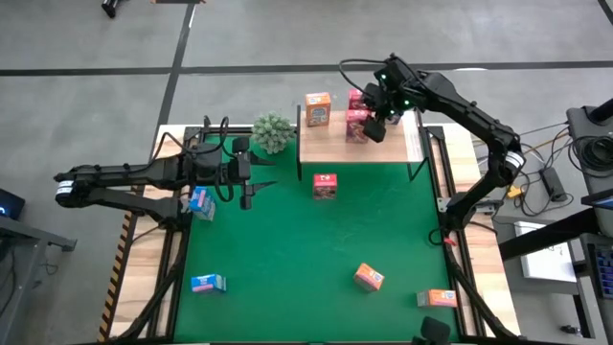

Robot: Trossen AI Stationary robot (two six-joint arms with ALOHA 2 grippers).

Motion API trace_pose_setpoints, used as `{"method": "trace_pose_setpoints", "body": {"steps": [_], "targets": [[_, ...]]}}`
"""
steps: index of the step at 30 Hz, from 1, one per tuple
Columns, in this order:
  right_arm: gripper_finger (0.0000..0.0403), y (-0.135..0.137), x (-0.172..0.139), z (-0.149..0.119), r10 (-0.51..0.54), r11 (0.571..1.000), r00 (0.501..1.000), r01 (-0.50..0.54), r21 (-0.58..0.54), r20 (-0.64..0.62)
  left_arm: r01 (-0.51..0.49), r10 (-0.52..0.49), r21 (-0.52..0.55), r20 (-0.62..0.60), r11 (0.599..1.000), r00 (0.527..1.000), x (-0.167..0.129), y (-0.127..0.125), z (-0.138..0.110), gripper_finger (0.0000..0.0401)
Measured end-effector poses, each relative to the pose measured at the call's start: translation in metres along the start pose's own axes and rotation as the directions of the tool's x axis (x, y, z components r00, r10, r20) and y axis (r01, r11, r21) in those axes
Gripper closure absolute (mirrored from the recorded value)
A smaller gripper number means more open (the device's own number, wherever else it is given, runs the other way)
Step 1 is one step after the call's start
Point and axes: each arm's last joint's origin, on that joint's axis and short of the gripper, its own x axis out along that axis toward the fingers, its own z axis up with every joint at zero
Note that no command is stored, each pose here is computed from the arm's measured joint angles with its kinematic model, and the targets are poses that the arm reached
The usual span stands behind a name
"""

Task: Stack cereal on shelf
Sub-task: Put the left red cereal box on the shelf aligned with the other red cereal box

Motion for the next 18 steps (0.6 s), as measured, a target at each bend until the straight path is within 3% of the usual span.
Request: {"method": "trace_pose_setpoints", "body": {"steps": [18], "targets": [[0.0195,-0.0003,0.0031,-0.0007,0.000,0.999,1.000,0.000,-0.042,-0.005,0.000,0.000,0.000,0.000,1.000,1.000,0.0000,0.0000,0.0000,0.0197]]}}
